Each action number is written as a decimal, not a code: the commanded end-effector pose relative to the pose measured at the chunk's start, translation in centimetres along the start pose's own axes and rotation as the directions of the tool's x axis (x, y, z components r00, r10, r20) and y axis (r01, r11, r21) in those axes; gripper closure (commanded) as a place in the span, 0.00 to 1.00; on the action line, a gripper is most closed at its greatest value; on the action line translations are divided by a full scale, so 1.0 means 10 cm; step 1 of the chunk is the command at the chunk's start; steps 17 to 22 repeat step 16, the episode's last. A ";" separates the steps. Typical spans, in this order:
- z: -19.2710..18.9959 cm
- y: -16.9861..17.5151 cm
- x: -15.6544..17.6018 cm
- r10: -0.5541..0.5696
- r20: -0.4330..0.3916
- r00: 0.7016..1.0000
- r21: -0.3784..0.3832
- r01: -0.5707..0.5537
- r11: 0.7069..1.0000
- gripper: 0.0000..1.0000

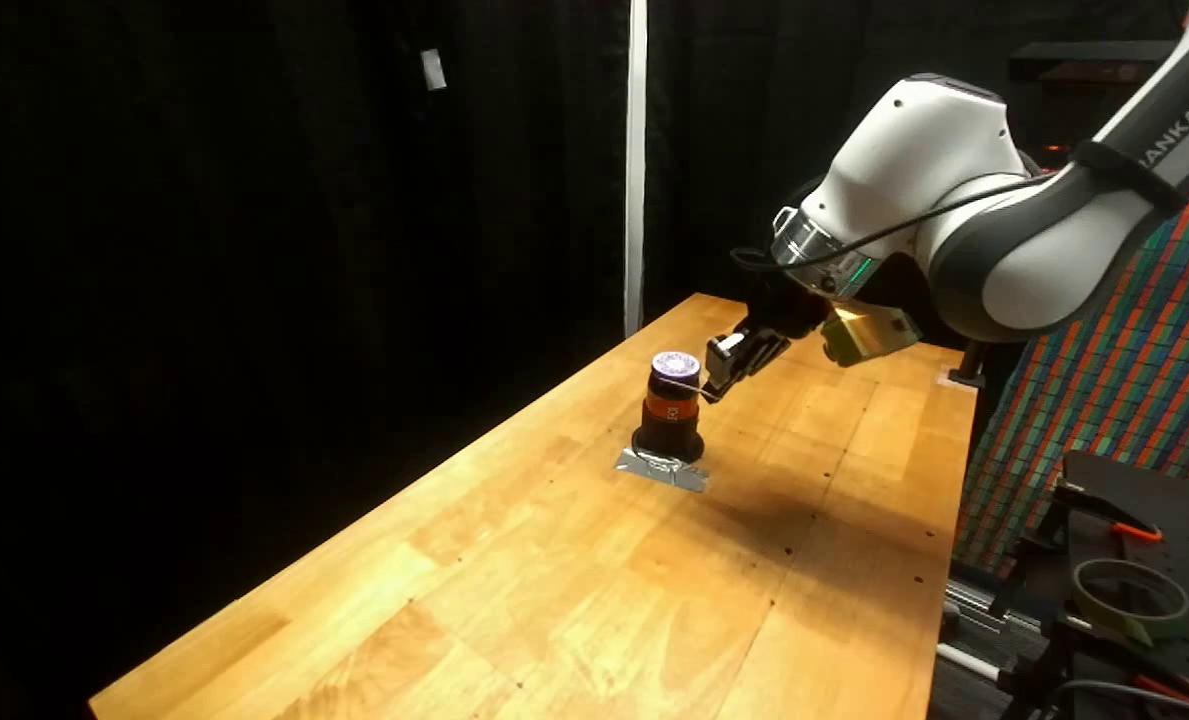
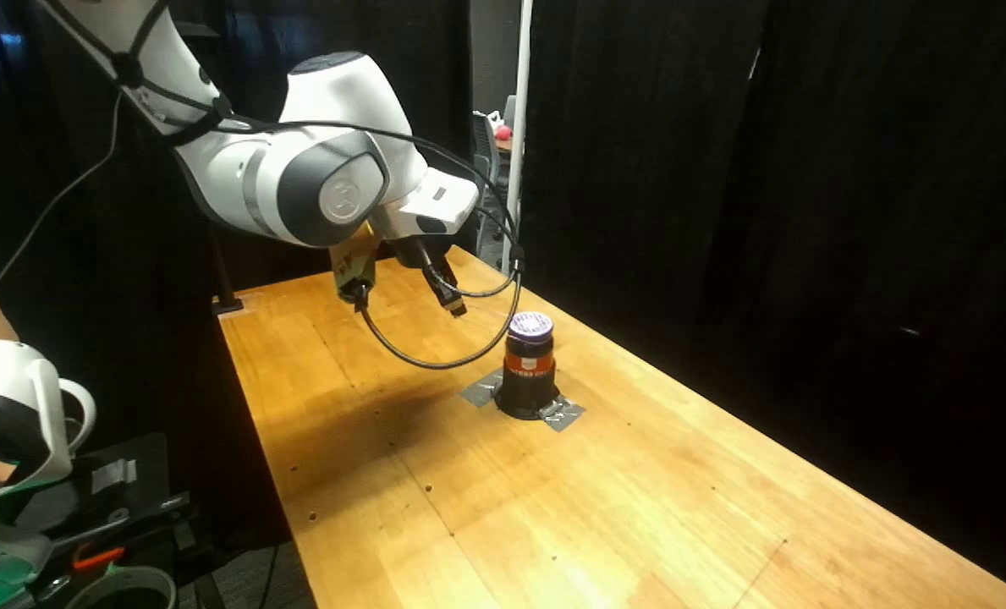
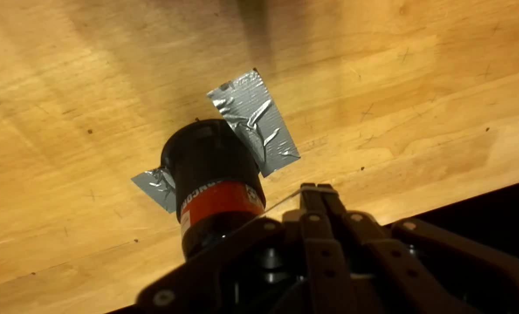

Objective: Put the rubber band around the base of the cup

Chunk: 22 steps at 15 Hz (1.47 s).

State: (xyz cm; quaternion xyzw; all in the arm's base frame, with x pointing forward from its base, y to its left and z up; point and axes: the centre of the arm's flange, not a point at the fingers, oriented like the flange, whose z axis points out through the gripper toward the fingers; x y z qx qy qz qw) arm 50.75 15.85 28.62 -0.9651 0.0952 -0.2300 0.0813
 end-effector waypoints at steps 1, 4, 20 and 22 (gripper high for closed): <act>0.00 -0.01 -0.23 -0.001 -0.156 0.988 -0.004 0.001 1.000 0.94; -0.03 0.20 -0.15 0.002 -0.247 0.969 -0.003 -0.003 1.000 0.94; 0.12 0.23 -0.08 0.029 -0.268 0.963 0.018 -0.025 1.000 0.70; 0.12 0.23 -0.08 0.029 -0.268 0.963 0.018 -0.025 1.000 0.70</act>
